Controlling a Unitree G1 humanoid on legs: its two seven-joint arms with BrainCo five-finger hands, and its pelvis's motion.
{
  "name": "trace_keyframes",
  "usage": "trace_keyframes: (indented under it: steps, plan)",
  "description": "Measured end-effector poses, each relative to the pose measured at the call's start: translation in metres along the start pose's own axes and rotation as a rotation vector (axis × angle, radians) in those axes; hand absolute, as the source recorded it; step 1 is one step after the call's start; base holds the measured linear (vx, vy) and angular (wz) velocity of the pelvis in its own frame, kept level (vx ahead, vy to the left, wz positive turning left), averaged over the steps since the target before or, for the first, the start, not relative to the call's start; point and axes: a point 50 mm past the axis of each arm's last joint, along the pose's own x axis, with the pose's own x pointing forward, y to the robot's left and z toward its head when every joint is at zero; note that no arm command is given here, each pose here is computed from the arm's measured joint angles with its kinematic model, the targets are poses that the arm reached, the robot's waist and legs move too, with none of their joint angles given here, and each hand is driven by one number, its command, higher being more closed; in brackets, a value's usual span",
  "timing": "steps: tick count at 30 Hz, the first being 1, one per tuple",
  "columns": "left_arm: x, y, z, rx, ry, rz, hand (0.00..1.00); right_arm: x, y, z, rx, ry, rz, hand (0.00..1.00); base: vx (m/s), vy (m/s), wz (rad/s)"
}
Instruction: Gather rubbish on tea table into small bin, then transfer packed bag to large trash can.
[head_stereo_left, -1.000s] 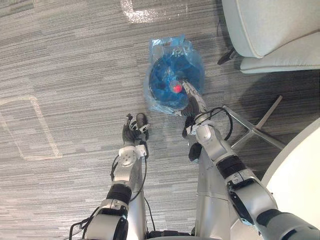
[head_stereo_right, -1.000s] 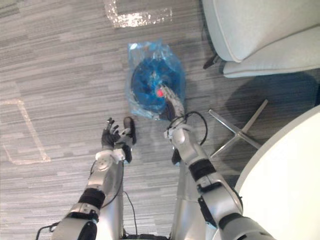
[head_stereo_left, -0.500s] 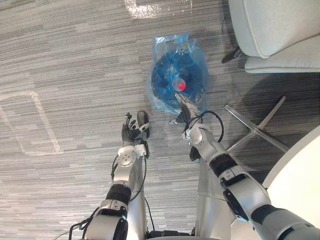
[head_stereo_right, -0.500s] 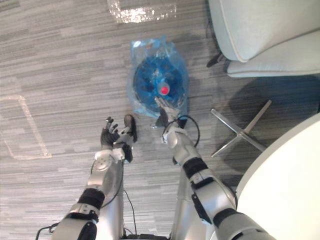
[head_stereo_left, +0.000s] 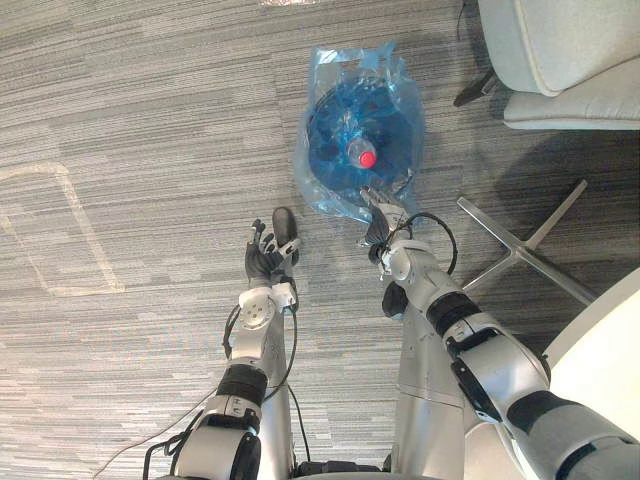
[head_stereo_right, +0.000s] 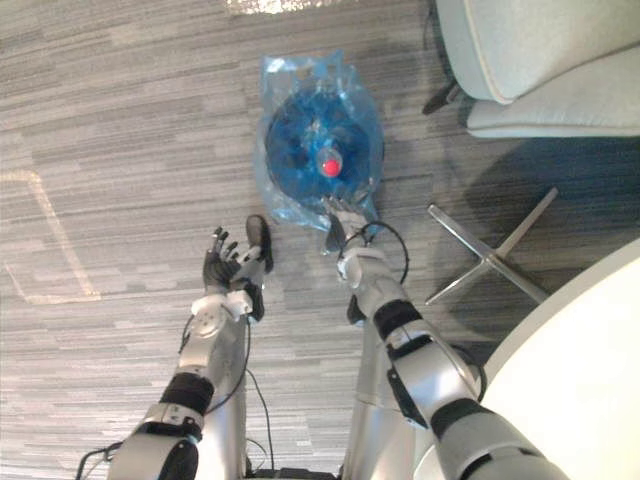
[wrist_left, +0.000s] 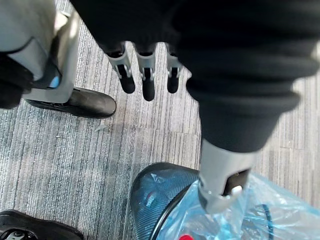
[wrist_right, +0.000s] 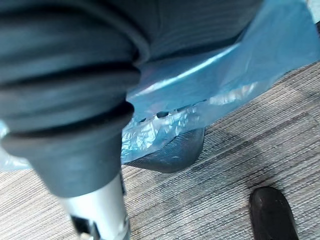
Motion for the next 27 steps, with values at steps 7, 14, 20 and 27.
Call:
trace_keyframes:
  steps: [7,14,20,27]
  plan:
    - [0.001,0.001,0.000,-0.023,0.002,0.015,0.00,0.001,-0.002,0.000,0.008,0.007,-0.006,1.00,0.00,0.000,0.00]
    - [0.001,0.002,0.001,-0.026,0.002,0.022,0.00,0.003,-0.011,0.007,0.102,-0.008,-0.053,1.00,0.00,-0.001,0.00]
    - [0.001,0.003,-0.003,-0.019,0.020,0.027,0.00,0.004,-0.028,0.024,0.195,-0.079,-0.139,1.00,-0.01,-0.012,-0.05]
    - [-0.006,0.006,-0.016,0.014,0.075,0.018,0.00,-0.021,0.001,0.036,0.387,-0.108,-0.117,1.00,-0.03,-0.028,-0.14]
